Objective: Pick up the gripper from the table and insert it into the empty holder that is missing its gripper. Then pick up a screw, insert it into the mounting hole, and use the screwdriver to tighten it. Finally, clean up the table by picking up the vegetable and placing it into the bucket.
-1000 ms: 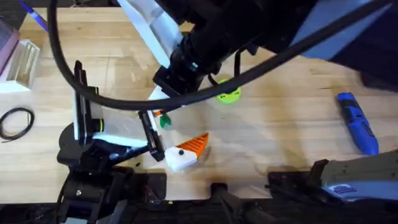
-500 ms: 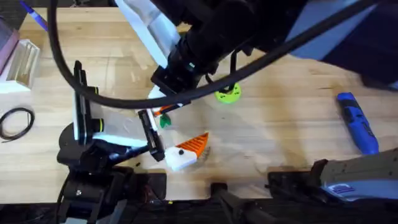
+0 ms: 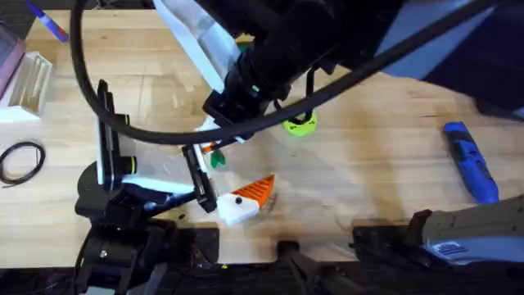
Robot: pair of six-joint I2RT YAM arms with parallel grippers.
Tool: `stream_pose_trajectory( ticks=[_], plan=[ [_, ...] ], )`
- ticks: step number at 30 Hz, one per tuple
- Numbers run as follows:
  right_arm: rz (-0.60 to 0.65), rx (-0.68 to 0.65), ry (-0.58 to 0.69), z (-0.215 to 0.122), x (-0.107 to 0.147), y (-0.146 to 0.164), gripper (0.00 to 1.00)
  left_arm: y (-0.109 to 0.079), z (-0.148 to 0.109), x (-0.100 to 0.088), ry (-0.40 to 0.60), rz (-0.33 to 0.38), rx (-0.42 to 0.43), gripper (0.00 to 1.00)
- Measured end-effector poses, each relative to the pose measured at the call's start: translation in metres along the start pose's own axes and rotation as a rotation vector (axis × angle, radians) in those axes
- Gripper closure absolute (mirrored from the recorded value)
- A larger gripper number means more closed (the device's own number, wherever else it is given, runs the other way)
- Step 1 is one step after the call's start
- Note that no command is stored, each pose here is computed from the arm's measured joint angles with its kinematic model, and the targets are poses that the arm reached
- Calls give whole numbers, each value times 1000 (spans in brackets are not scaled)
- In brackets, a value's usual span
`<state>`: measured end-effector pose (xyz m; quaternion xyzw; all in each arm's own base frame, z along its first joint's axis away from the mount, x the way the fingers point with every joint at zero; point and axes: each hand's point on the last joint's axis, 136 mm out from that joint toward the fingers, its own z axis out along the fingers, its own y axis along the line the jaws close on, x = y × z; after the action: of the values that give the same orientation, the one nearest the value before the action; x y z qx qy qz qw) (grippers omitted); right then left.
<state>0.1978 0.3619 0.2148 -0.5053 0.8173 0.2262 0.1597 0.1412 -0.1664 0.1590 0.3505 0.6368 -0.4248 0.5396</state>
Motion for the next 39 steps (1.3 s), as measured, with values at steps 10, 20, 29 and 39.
stream_pose_trajectory(
  ticks=[10,20,29,39],
  plan=[
    [2,-3,21,0,5,1,995,0,0,0,0,-1,0,14],
    [-4,-4,21,0,5,2,995,0,0,0,0,0,0,16],
    [-37,0,22,2,5,7,995,-1,0,0,1,-1,4,15],
    [-39,18,35,2,8,4,995,-1,0,0,1,-2,5,16]
  ],
)
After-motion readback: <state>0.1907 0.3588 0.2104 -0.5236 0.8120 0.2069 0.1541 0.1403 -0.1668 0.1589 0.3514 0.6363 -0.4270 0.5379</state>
